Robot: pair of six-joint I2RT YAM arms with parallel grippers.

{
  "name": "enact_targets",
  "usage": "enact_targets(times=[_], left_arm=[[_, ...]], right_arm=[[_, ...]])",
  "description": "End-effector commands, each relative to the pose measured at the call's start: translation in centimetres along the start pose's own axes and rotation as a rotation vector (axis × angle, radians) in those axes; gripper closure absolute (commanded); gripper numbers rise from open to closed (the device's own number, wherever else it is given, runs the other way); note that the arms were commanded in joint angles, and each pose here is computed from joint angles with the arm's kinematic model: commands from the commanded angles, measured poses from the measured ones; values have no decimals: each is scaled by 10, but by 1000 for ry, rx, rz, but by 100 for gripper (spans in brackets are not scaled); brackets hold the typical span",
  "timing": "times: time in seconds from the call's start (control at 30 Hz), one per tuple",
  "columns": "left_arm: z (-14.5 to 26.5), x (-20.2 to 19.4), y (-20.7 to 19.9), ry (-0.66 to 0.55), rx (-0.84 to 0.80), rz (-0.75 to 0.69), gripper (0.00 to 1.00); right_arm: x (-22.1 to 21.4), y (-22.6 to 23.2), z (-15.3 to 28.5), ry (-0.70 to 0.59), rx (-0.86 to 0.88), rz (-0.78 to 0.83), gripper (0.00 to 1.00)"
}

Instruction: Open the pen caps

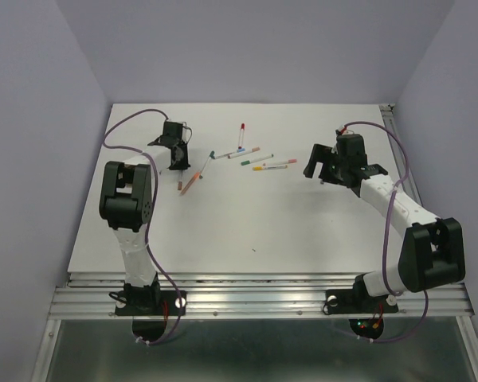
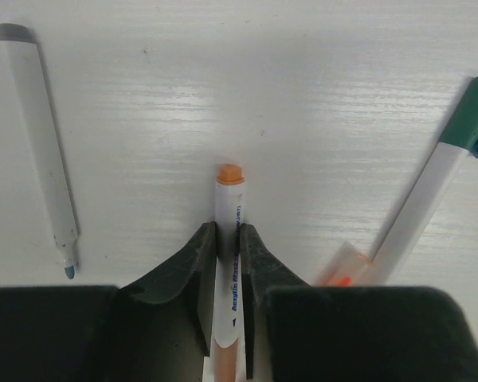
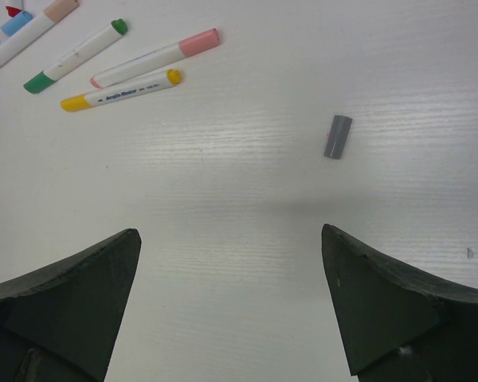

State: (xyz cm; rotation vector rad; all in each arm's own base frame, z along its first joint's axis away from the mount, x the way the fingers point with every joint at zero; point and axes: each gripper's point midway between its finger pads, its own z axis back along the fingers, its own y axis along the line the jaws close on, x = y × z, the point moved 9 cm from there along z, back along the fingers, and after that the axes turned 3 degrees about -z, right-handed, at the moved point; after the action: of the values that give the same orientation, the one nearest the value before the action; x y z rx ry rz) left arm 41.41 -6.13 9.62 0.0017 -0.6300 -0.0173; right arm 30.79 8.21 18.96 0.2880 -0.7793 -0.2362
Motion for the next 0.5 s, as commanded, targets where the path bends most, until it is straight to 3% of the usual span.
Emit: enact_targets(times=[0.0, 0.17, 0.47], left_arm=[[-3, -34, 7, 158, 55, 16, 100], [9, -12, 11, 108, 108, 30, 100], [101, 71, 9, -254, 116, 211, 100]], right_arm=[[1, -2, -1, -22, -4, -8, 0], [0, 2, 3, -30, 52, 8, 0], [5, 43, 40, -34, 522, 9, 0]])
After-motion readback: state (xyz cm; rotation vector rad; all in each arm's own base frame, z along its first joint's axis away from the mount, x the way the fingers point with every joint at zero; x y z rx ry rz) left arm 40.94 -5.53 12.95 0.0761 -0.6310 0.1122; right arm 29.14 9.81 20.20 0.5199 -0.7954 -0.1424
